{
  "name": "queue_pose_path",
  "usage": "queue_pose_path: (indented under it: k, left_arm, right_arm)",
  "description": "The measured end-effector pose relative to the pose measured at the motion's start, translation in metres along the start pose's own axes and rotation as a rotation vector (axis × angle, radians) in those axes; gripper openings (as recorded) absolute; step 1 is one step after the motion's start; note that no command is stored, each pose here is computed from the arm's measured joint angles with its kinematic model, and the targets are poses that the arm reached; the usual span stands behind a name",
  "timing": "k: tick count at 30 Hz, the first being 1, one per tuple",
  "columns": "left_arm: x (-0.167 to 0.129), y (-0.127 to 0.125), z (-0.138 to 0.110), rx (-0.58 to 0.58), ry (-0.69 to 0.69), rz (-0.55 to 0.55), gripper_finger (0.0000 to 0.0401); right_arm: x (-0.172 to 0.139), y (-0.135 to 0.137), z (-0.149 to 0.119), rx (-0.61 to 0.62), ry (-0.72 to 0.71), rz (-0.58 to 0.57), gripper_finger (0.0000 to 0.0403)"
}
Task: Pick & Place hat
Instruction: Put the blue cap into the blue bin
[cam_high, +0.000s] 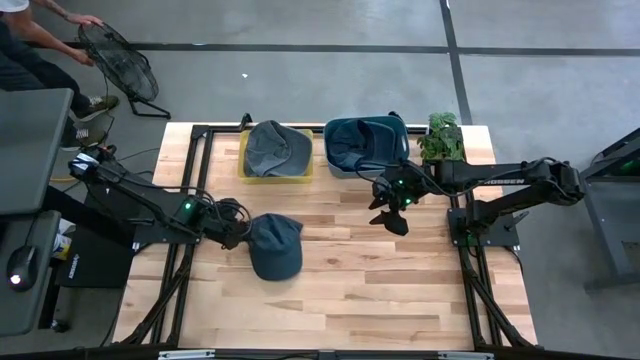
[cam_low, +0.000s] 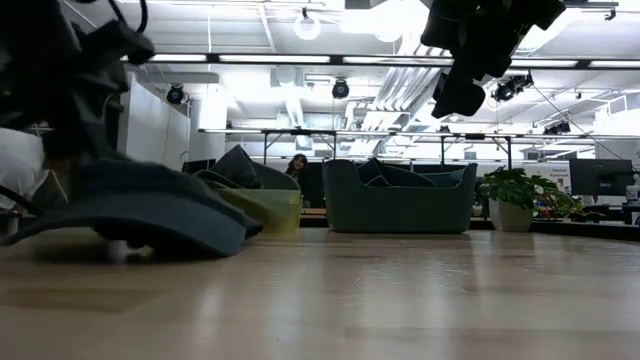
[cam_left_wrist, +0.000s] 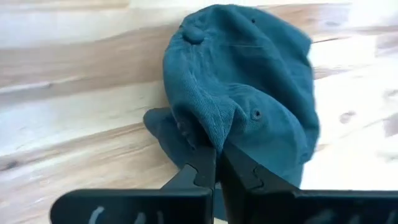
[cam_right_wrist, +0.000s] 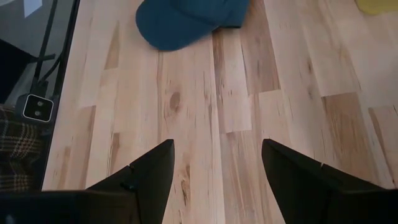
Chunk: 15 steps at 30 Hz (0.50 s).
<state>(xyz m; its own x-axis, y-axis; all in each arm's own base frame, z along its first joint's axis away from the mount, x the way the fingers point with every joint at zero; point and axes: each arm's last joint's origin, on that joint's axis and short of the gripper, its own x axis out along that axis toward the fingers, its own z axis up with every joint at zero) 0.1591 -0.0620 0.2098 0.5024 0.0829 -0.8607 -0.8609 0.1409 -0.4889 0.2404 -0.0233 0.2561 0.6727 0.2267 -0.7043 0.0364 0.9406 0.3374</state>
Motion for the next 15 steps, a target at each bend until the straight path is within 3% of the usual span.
queue_pose_path:
  k: [15]
  left_arm:
    - [-0.045,-0.043,0.01,0.232,-0.243,-0.188,0.0001]
  right_arm:
    - [0.0,0.002,0.0,0.048,0.016,0.083,0.0236]
